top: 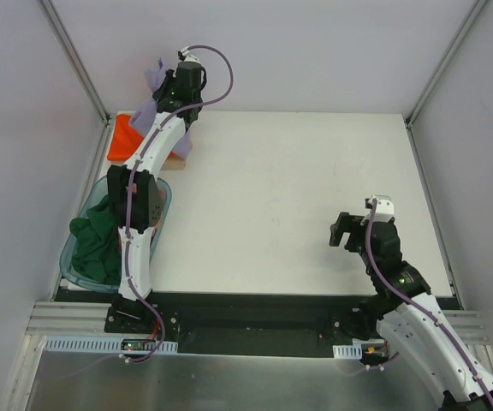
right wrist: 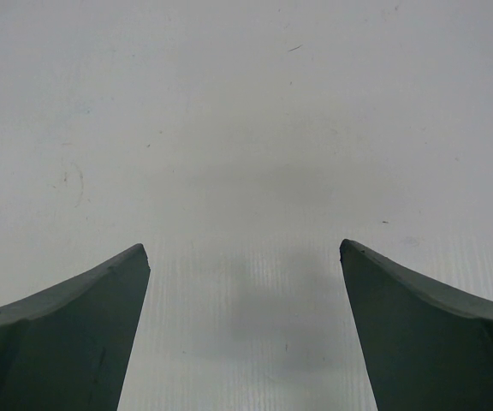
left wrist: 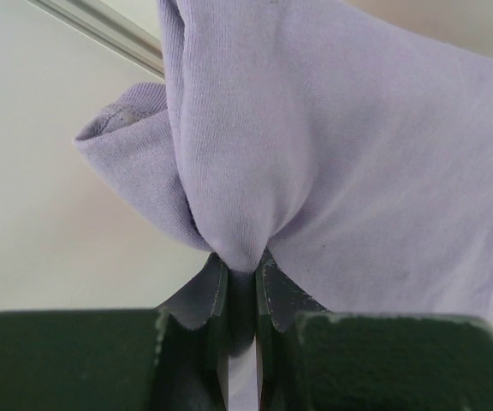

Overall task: Fold and stack the t-shirts
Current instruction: Put the neatly folded tshirt into the corner of the board with the left arm

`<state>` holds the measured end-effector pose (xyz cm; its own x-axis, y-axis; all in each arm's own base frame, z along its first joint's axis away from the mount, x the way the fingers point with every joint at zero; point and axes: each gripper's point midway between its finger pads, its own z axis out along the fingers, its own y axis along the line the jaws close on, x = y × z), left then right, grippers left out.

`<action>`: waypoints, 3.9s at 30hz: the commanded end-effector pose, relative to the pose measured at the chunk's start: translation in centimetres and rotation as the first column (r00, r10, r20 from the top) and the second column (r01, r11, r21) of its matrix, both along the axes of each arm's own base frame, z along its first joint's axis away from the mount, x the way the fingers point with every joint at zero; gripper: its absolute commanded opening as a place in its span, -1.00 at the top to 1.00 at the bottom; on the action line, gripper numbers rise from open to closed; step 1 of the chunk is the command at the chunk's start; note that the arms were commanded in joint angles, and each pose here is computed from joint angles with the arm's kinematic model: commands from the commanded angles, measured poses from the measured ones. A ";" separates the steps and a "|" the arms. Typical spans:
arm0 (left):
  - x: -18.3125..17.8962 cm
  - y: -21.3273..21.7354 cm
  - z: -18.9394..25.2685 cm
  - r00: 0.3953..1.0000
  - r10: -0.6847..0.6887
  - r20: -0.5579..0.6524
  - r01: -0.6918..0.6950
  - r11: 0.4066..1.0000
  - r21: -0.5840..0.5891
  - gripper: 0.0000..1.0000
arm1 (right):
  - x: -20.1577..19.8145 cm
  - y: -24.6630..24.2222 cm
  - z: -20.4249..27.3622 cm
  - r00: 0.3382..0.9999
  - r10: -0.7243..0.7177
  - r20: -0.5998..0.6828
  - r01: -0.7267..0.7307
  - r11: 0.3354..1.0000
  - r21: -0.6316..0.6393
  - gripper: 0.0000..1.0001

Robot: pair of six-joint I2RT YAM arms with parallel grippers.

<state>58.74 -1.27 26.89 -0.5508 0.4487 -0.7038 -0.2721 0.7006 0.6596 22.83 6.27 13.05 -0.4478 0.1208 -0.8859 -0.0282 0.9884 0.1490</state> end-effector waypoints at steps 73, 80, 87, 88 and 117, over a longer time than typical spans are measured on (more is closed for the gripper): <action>3.9 15.9 -5.1 0.995 0.076 0.068 -0.062 0.980 -0.189 -0.98 | 1.0 -0.8 -0.3 0.998 -0.041 -0.041 0.038 0.997 -0.073 -0.92; 2.3 11.8 -3.8 0.998 -0.029 0.061 0.050 0.926 -0.373 -0.98 | 0.9 -0.5 -0.5 0.998 -0.032 -0.047 0.028 0.998 -0.064 -0.92; -2.3 5.5 -5.7 0.990 -0.143 0.014 0.121 0.779 -0.615 -0.98 | 0.7 -0.3 -0.6 0.999 -0.016 -0.044 0.013 0.998 -0.055 -0.92; -2.8 3.9 -5.7 0.980 -0.196 0.024 0.162 0.727 -0.667 -0.98 | 0.7 -0.3 -0.6 0.999 -0.015 -0.046 0.012 0.998 -0.055 -0.92; -5.6 -3.8 -19.8 0.923 -0.328 -0.199 -0.076 0.350 -0.933 -0.98 | 0.1 -0.9 -0.7 0.999 -0.025 -0.046 0.022 0.997 -0.069 -0.92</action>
